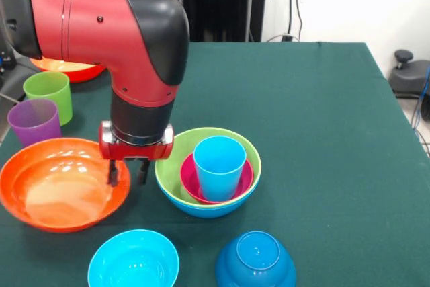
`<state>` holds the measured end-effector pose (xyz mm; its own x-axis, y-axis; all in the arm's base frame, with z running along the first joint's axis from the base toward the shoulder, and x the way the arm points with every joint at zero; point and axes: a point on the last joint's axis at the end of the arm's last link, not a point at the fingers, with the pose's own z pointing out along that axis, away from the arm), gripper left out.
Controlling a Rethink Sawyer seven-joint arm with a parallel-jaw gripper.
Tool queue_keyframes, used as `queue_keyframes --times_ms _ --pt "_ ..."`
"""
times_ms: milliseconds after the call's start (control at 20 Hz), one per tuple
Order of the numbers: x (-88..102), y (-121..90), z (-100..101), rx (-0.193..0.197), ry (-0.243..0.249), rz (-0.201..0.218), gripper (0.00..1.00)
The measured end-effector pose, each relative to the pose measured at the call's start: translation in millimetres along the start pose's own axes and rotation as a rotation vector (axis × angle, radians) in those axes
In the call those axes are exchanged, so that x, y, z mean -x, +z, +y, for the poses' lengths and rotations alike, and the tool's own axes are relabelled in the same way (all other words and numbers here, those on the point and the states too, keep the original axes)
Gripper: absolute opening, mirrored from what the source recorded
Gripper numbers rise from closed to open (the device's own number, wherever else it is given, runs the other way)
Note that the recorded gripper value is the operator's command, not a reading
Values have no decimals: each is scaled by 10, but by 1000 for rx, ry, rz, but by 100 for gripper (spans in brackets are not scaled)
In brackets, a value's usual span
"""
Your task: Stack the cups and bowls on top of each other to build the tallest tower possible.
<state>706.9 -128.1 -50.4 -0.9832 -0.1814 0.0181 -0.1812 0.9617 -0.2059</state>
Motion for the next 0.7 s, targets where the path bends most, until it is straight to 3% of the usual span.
queue_keyframes --times_ms 300,700 --pt "90 -138 -117 -22 8 -22 0" --pt "87 -134 -114 -22 7 -22 0"
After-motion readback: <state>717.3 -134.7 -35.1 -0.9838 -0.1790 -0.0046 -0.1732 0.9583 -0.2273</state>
